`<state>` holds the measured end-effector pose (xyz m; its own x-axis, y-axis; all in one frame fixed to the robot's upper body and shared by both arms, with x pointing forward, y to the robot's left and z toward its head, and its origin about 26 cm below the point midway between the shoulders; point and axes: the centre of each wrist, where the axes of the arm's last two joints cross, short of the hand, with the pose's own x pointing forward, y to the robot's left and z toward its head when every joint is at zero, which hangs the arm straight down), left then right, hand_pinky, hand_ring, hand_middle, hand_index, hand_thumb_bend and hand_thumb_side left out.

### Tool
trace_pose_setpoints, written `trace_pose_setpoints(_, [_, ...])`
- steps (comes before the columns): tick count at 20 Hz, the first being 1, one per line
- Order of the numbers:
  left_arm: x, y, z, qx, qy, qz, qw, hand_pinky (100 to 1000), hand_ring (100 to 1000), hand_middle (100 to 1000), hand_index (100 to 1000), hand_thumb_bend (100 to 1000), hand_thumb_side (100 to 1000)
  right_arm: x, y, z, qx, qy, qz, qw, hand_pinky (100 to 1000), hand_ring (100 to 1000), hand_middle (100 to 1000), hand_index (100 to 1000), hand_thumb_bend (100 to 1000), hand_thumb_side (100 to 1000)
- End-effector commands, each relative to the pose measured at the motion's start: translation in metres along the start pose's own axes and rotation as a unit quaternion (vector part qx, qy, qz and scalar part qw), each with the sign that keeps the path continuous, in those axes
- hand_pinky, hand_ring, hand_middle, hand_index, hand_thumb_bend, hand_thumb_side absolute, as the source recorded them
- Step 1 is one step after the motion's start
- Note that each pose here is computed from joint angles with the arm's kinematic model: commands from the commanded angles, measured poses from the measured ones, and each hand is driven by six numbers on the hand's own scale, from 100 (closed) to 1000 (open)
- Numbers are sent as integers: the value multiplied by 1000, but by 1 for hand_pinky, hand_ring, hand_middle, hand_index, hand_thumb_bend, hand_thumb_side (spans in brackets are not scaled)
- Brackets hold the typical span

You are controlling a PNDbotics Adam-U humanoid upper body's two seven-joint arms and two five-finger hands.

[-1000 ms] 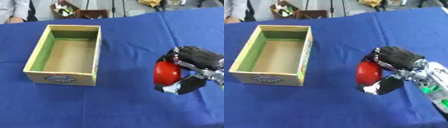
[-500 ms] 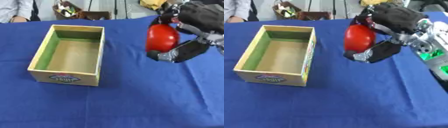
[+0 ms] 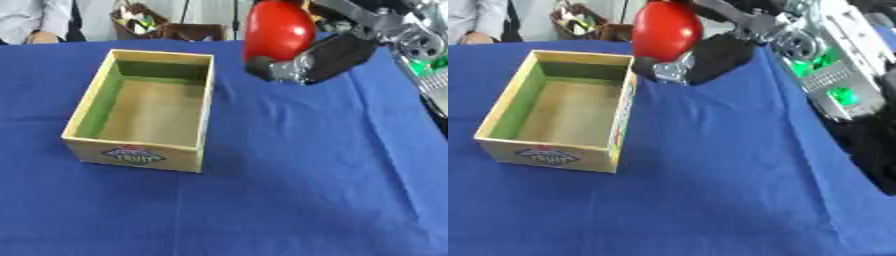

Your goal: Pick up objects on the table and place them in the box.

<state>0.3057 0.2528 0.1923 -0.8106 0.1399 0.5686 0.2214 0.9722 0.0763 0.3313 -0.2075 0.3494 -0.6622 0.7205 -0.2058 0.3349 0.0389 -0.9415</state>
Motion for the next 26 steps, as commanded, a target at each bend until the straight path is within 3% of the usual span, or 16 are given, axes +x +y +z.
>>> trace_pose_setpoints(1, [5,-3,-5,-12,-13,5,1000,110,325,396,649,100,736,-1,-6,-18,-14,9,-3,1000,536,515,281,488,100,800])
trace_pose_setpoints(9, [6,-8,-13,-22,-30,19,999,109,325,396,648,100,751,13,-20,-80,-33,31,-27,999,524,509,276,488,100,763])
trace_pose_setpoints(11, [7,-9,-15,-23,-35,22,999,108,325,396,648,100,736,17,-16,-93,-36,41,-38,998,520,505,274,487,100,790])
trace_pose_setpoints(19, [8,-13,-22,-26,-51,31,998,109,325,396,648,100,734,40,49,-134,-9,64,-81,995,531,508,277,485,100,798])
trace_pose_setpoints(26, [9,-14,-24,-25,-55,32,998,108,325,397,648,100,734,44,97,-151,16,77,-65,995,528,505,275,484,100,797])
